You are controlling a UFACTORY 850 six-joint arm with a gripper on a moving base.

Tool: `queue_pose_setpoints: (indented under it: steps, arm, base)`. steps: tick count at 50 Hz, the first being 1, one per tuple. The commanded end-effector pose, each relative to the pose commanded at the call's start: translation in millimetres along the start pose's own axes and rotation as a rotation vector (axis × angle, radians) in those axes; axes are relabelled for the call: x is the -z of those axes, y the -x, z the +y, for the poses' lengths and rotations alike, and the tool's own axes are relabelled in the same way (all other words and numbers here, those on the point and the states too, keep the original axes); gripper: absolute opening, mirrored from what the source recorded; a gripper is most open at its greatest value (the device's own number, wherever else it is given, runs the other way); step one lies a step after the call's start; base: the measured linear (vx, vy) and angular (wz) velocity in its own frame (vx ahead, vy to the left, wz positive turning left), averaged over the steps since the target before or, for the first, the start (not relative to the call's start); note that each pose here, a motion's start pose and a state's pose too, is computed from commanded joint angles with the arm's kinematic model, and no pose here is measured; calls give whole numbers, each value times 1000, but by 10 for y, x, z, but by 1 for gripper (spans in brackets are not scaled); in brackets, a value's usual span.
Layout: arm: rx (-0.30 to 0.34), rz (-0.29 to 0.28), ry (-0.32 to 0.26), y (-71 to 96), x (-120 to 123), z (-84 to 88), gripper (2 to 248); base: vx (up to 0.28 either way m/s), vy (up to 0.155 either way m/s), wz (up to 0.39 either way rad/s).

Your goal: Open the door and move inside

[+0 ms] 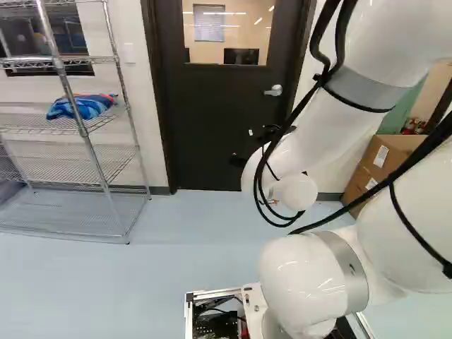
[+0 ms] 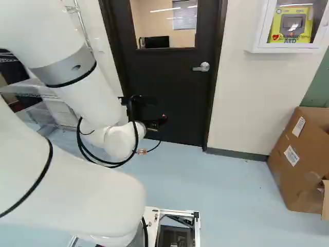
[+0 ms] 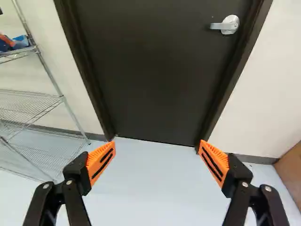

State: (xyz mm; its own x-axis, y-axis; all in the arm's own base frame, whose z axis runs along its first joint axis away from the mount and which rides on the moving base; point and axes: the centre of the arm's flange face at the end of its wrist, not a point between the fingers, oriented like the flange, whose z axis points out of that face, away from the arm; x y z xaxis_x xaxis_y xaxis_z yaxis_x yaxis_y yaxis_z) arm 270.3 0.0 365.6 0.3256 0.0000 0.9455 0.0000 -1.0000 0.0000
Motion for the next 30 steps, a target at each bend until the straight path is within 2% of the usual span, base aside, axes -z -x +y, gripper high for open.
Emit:
queue_pose_setpoints:
  steps: [30]
  arm:
    - [0, 0, 0, 0, 0, 0, 247]
  base:
    - [208, 5, -263]
